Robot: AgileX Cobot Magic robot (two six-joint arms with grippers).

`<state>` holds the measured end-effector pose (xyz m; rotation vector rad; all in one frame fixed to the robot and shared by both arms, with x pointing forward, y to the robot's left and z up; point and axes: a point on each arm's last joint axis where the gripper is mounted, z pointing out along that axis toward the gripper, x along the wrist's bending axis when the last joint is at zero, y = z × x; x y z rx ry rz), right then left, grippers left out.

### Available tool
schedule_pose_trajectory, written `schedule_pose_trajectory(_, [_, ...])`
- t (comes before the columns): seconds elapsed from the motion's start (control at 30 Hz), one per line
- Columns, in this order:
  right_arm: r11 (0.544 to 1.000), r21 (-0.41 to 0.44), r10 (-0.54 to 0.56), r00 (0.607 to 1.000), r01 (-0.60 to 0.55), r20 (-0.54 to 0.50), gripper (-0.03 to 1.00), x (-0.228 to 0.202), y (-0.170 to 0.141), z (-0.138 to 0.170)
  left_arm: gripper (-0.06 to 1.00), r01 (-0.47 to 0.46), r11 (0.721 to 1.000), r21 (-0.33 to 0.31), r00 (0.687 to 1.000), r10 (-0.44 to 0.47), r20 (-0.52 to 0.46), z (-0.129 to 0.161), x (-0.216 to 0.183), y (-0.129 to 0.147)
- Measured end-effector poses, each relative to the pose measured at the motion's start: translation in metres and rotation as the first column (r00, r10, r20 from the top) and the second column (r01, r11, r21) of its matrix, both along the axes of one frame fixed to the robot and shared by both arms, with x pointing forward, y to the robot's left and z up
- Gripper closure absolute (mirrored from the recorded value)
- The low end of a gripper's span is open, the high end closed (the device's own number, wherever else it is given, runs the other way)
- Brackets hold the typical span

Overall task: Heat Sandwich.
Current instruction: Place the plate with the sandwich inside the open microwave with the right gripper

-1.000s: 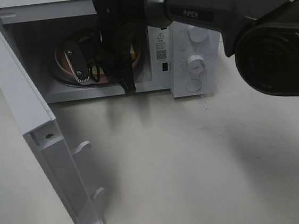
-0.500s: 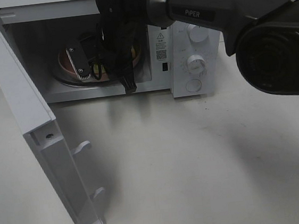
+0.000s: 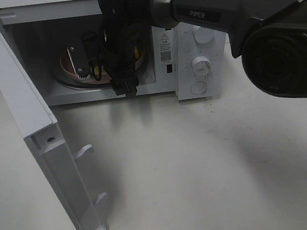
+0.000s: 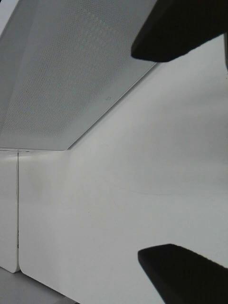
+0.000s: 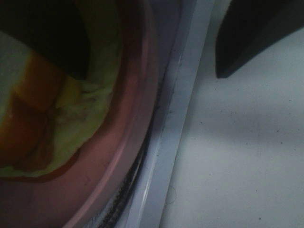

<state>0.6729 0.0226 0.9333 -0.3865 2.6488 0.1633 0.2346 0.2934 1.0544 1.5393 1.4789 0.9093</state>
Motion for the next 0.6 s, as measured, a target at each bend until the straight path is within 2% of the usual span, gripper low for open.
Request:
schedule_pose_trajectory(0.03, [1.0, 0.009, -0.007, 1.0, 0.007, -0.005, 0.17, 0.0, 0.0, 0.0, -0.04, 0.0, 1.0, 0.0, 1.0, 0.0, 0.0, 0.0, 0.0, 0.0])
schedule_pose_trajectory(0.17, [1.0, 0.013, -0.014, 1.0, 0.014, -0.012, 0.14, -0.001, 0.0, -0.003, -0.04, 0.0, 1.0, 0.0, 1.0, 0.0, 0.0, 0.0, 0.0, 0.0])
schedule_pose_trajectory(0.6, [0.998, 0.07, 0.0, 0.999, -0.002, 0.035, 0.19, -0.017, -0.01, 0.002, -0.04, 0.0, 1.0, 0.0, 1.0, 0.0, 0.0, 0.0, 0.0, 0.0])
